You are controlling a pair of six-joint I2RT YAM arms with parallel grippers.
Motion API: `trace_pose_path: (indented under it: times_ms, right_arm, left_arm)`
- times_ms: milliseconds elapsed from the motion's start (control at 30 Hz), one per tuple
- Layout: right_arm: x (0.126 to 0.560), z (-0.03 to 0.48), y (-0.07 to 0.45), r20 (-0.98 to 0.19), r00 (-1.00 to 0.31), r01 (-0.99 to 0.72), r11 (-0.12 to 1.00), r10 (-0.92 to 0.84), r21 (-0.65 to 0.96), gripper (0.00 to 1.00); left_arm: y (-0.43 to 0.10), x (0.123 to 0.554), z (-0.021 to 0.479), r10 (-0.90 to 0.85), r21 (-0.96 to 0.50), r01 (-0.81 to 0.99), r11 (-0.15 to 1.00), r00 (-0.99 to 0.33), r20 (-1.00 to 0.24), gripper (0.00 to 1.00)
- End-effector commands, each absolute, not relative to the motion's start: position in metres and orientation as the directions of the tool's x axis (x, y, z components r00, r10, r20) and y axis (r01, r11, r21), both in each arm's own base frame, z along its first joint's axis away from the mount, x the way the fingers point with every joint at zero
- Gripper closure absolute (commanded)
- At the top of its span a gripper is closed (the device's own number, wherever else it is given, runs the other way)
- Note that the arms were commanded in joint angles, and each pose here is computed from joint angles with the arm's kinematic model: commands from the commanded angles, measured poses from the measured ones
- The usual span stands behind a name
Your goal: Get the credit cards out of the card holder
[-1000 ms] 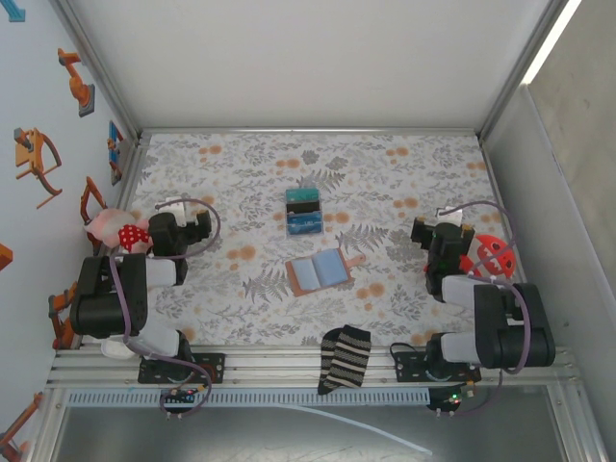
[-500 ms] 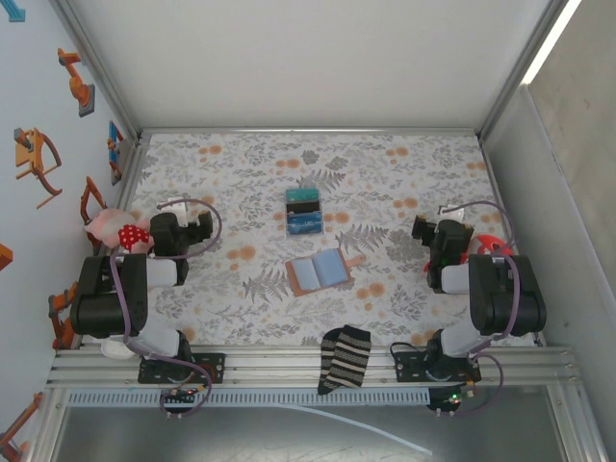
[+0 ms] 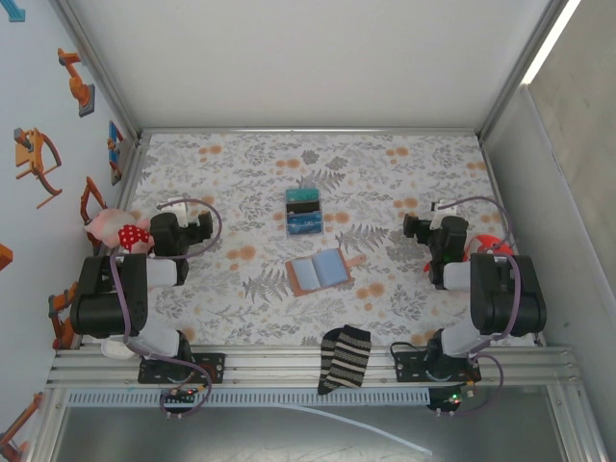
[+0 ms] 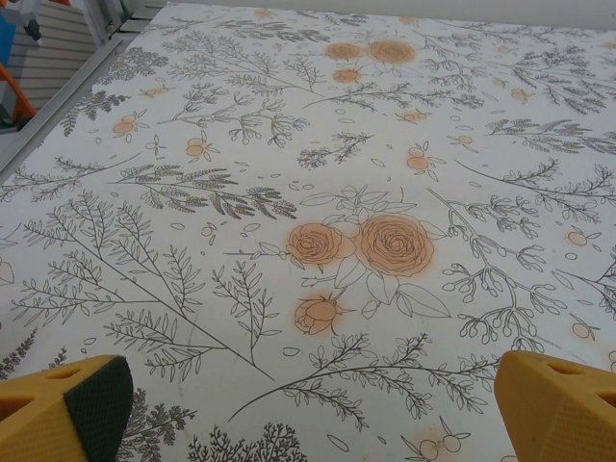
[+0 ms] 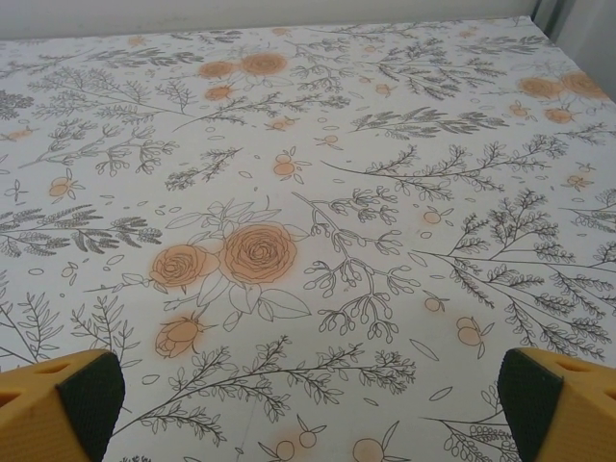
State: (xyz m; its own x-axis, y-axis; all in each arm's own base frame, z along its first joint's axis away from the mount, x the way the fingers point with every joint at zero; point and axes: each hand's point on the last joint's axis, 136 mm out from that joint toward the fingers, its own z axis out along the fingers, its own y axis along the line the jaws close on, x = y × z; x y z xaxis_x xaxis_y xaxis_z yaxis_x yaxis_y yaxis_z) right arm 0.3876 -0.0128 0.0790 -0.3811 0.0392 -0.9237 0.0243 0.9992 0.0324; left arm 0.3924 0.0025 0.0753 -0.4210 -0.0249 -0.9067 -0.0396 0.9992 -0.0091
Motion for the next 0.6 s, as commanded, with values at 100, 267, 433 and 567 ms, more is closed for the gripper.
trace_pose_path:
  times_ms: [100,267,433,567]
  right_arm:
    - [0.3946,0.0892,-0.012,-0.936,-0.352,0.005,1.0,0.026,0.026,0.0]
    - [0.3946,0.0891,-0.0119,-0.936,-0.352,0.005,1.0,0.025,0.025,0.01]
    - [0.3944,0.0891,-0.0121,-0.935,-0.352,0.006,1.0,0.026,0.026,0.01]
    - [0.3946,0.0892,-0.0117,-0.936,-0.352,0.004,1.0,0.025,0.025,0.01]
  left_arm:
    - [0.0006,0.3965,0.0826,-0.029,-0.015,-0.036,0.999,-0.404,-0.914,0.03]
    - [0.0004,0.3963,0.0818,-0.027,-0.014,-0.036,0.999,-0.407,-0.913,0.03]
    - [-0.0001,0.3964,0.0823,-0.026,-0.012,-0.036,0.999,-0.406,-0.914,0.03]
    - [0.0,0.3963,0.082,-0.027,-0.013,-0.036,0.999,-0.407,-0.913,0.03]
